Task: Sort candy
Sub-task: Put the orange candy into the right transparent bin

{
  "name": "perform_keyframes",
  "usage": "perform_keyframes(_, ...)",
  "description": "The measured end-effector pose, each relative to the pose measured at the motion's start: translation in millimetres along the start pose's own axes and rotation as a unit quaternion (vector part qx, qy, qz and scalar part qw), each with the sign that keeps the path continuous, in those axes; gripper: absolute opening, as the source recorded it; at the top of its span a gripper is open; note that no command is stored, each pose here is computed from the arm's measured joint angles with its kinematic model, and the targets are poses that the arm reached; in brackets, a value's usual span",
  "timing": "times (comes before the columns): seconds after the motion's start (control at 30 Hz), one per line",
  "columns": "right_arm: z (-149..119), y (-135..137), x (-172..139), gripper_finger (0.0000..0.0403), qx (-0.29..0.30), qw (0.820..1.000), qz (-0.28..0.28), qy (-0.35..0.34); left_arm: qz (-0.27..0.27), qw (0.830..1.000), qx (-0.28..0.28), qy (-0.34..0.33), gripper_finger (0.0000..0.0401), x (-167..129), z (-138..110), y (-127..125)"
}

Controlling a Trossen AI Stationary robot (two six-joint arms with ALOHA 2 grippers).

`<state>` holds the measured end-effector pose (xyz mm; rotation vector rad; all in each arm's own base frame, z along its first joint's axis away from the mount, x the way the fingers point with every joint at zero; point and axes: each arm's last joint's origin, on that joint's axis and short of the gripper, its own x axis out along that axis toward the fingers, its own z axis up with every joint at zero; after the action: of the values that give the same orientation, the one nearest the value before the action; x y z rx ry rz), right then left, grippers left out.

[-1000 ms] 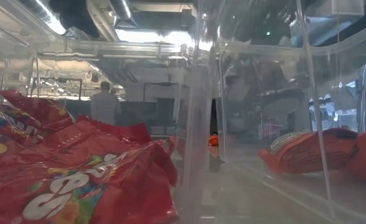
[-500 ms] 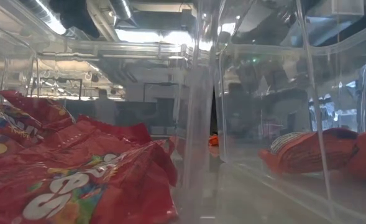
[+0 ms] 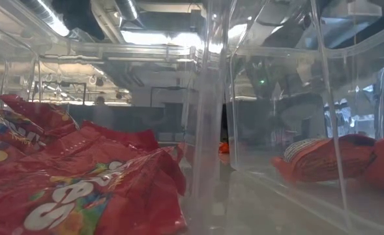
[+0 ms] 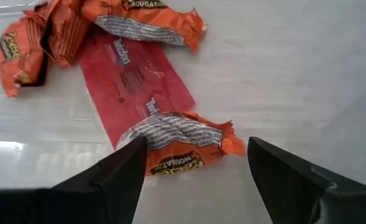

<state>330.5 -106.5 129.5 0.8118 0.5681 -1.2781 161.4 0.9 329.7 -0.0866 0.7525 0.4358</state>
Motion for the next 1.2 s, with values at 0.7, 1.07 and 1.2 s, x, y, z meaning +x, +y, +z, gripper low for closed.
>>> perform_keyframes(0.7, -2, 14, -2, 0.0013, -0.035, 0.997, 0.071, 0.008, 0.004, 1.000, 0.002, 0.012, 0.0004, 0, -3, 1)
perform_keyframes(1.07, -25, 39, -113, 0.0003, -0.081, 0.968, 0.236, -0.016, 0.002, 1.000, 0.023, 0.005, 0.0004, 0, -1, 0)
perform_keyframes(1.2, -31, 41, -164, 0.0002, -0.142, 0.940, 0.310, -0.031, 0.001, 0.999, 0.036, 0.002, 0.0004, 0, 0, 0)
